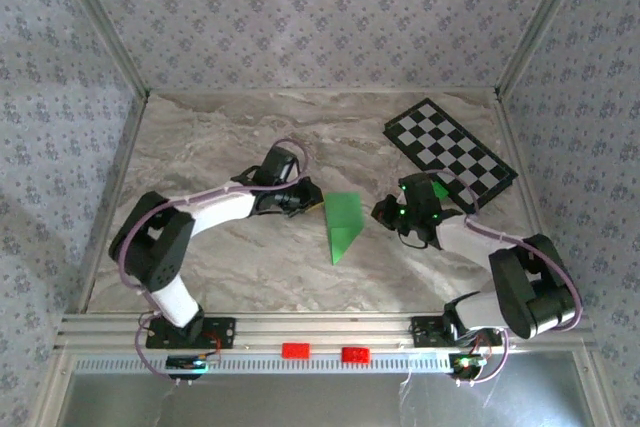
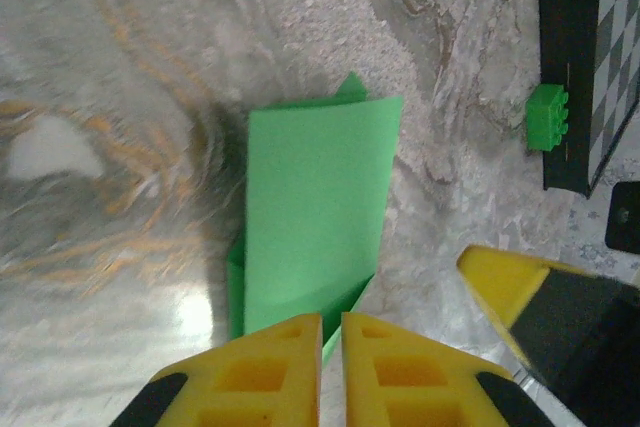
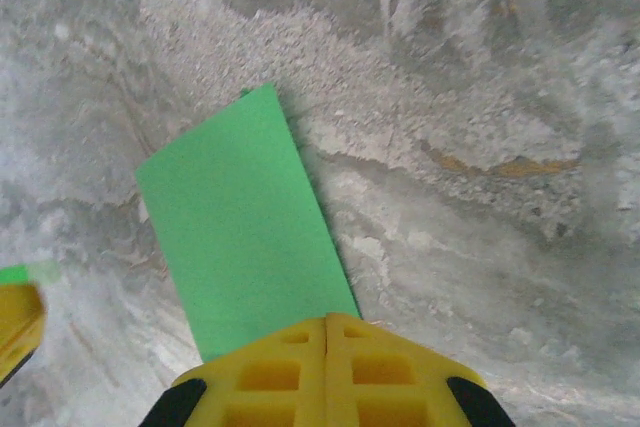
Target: Fold a paper plane with a square sheet of paper (pick it up from the middle)
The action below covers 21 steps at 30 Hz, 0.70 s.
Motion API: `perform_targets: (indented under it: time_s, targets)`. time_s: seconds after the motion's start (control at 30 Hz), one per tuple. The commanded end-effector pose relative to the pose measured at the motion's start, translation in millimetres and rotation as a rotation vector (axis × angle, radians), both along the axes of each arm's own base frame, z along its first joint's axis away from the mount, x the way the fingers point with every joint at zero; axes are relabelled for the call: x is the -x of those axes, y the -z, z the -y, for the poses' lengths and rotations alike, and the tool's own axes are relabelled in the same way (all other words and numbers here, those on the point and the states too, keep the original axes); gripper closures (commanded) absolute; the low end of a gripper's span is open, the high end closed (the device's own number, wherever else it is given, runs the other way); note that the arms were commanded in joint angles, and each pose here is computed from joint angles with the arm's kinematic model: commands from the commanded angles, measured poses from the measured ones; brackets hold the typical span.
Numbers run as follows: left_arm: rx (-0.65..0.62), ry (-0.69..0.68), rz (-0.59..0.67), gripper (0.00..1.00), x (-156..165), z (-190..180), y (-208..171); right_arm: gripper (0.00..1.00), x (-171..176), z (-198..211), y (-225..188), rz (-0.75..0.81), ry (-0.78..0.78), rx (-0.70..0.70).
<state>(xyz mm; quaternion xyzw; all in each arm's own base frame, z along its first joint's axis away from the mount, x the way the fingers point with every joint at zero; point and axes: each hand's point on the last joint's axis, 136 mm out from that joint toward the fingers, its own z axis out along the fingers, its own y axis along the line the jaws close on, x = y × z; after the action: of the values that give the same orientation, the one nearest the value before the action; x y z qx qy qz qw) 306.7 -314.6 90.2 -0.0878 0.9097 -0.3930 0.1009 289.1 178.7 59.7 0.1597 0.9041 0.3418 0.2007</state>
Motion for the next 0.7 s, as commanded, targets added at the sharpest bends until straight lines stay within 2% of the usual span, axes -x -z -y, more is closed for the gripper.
perform_targets:
  time_s: [0.0, 0.17, 0.33, 0.67]
  targets:
    - [0.092, 0.038, 0.035, 0.89, -17, 28, -21, 0.94, 4, -16, -7, -0.009, -0.106, -0.088]
    - [0.079, 0.058, -0.008, 0.91, -26, 39, -2, 0.81, -1, -26, -3, -0.031, -0.143, -0.133]
    - [0.051, 0.064, -0.053, 0.93, -25, 39, 20, 0.72, -1, -28, 3, -0.066, -0.156, -0.132]
    - [-0.016, 0.059, -0.113, 0.97, -14, 29, 61, 0.66, 6, -22, 15, -0.153, -0.161, -0.079]
